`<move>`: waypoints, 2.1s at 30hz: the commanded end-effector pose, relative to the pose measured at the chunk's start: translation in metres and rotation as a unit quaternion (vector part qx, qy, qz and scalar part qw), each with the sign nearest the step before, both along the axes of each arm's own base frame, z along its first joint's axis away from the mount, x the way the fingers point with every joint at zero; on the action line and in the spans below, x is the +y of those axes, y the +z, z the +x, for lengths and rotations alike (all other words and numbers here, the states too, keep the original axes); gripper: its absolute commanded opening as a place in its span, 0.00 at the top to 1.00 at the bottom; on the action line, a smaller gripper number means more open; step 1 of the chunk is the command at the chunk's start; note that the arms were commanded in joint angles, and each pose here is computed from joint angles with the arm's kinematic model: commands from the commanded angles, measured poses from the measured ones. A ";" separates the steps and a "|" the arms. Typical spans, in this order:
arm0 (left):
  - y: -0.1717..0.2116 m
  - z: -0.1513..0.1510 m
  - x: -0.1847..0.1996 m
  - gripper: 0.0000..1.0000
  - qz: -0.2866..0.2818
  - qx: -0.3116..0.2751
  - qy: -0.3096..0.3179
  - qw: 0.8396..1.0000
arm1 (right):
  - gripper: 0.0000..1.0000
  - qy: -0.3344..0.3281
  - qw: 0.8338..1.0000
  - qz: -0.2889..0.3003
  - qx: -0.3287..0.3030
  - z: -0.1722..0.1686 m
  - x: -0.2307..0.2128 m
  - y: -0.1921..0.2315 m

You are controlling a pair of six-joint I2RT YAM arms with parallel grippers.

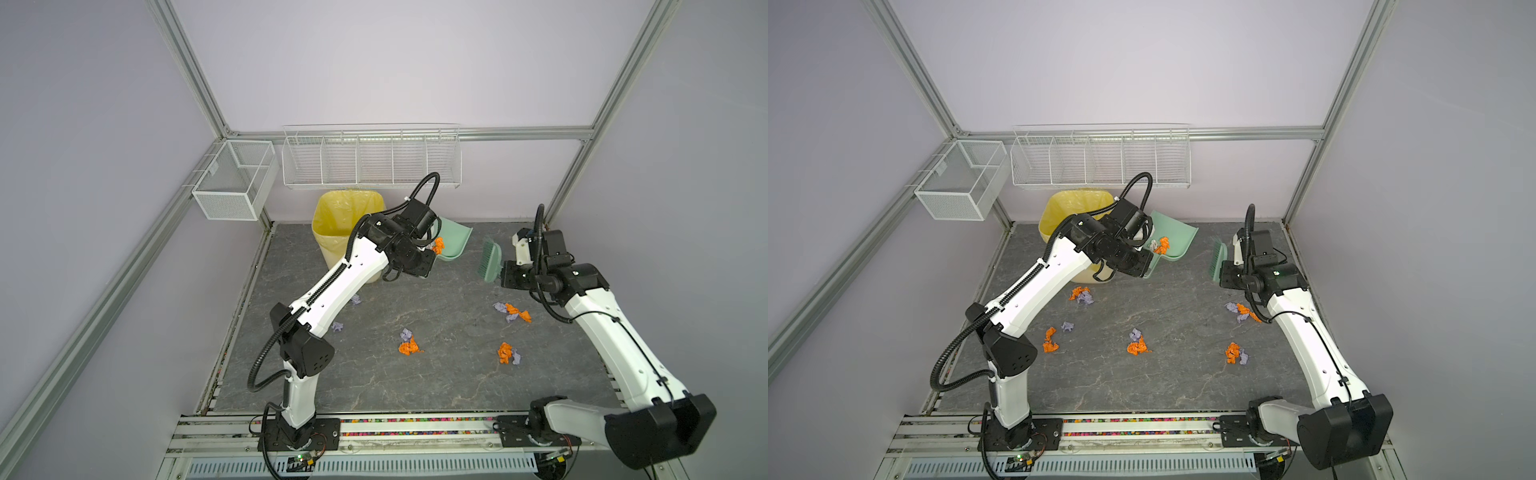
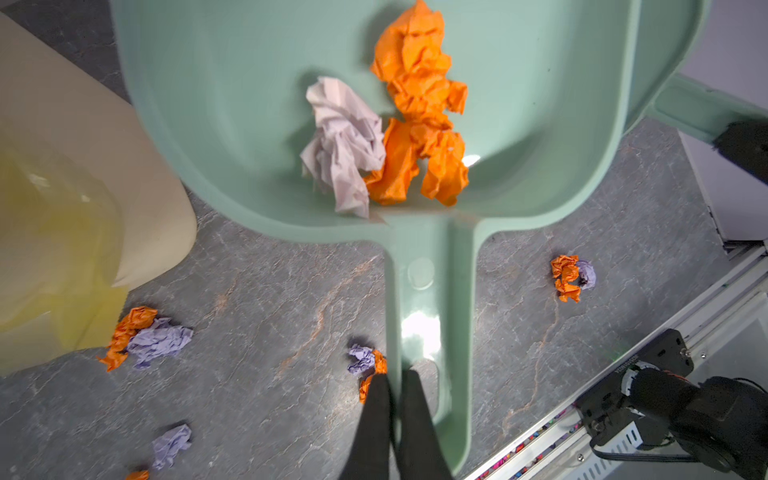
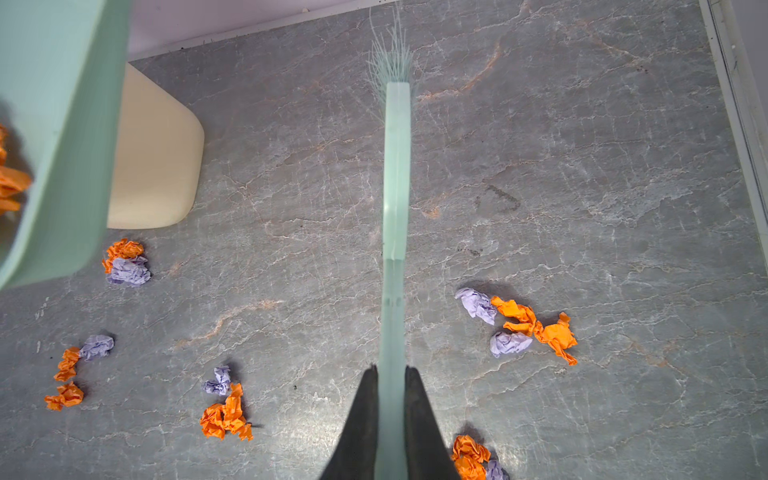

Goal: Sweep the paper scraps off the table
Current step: 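Lift the loaded dustpan with the left gripper toward the yellow bin while the right withdraws, then tilt the green dustpan over the yellow bin with the left gripper to dump scraps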

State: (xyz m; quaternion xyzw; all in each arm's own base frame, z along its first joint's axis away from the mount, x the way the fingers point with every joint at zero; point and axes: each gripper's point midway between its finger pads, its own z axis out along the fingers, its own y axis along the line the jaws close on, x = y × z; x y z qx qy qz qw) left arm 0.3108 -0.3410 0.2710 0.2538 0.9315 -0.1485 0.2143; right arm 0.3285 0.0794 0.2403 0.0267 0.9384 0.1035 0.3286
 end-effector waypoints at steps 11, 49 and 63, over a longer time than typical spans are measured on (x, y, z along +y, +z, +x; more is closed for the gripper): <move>0.033 0.025 0.058 1.00 0.064 -0.071 0.058 0.994 | 0.93 0.013 1.000 0.020 -0.014 -0.007 0.005 0.004; 0.079 0.070 0.216 1.00 0.209 -0.163 0.213 0.941 | 0.93 0.026 0.999 0.037 -0.002 -0.021 0.011 0.004; 0.077 0.083 0.260 1.00 0.357 -0.206 0.258 0.874 | 0.93 0.051 0.998 0.042 0.009 -0.019 0.030 0.000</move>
